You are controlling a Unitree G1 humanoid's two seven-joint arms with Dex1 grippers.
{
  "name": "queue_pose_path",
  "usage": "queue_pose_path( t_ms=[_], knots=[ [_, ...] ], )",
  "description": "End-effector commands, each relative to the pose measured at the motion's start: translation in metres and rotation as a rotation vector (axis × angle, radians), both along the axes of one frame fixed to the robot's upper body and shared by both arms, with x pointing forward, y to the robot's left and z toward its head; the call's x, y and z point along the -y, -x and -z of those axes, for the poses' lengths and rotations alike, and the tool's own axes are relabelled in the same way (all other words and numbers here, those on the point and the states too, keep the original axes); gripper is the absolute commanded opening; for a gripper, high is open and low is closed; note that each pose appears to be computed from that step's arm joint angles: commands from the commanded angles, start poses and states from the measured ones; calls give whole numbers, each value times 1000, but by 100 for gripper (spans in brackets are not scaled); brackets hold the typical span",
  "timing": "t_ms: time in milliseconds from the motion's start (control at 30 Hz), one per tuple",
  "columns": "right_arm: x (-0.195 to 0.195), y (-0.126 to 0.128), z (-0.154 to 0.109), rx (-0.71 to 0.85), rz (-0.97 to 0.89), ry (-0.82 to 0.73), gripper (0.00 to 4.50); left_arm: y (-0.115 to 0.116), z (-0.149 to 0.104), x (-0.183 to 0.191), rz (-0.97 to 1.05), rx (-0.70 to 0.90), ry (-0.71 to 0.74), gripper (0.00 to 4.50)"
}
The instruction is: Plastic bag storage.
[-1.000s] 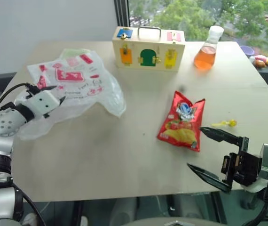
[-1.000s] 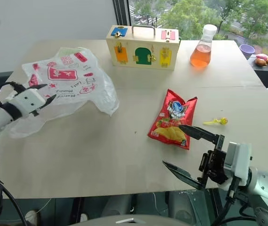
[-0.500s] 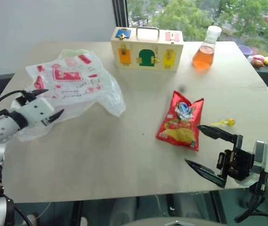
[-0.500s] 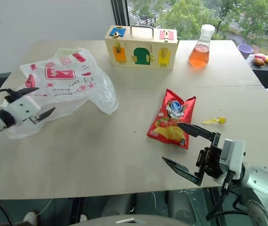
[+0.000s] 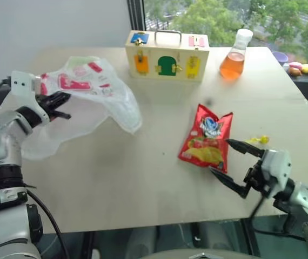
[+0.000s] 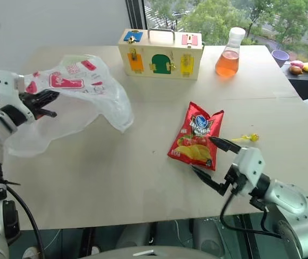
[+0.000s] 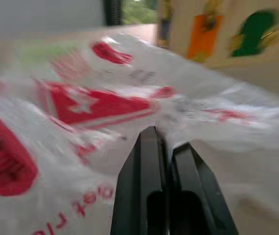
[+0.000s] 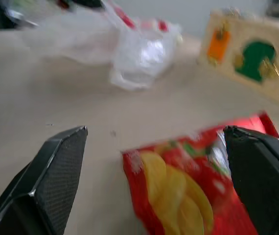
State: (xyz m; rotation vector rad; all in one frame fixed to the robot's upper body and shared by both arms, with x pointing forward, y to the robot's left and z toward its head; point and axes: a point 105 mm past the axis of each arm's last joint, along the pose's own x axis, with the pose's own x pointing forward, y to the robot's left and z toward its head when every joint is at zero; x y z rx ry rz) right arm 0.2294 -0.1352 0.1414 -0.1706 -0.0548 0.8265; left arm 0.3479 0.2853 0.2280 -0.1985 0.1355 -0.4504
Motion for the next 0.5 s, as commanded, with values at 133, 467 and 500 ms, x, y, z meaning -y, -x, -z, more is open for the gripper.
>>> queue_pose_path(
  t_ms=[133,467,500],
  knots=[
    [19,-33,3,-259,280,-160,450,24,-53,86,219,14,268,2],
    [3,-17,24,-641,246,-312,450,5,-46,96,-31,-8,246,2],
    [-1,-20,29,-672,249,-330,450,2,-46,92,-61,-8,227,2]
  ],
)
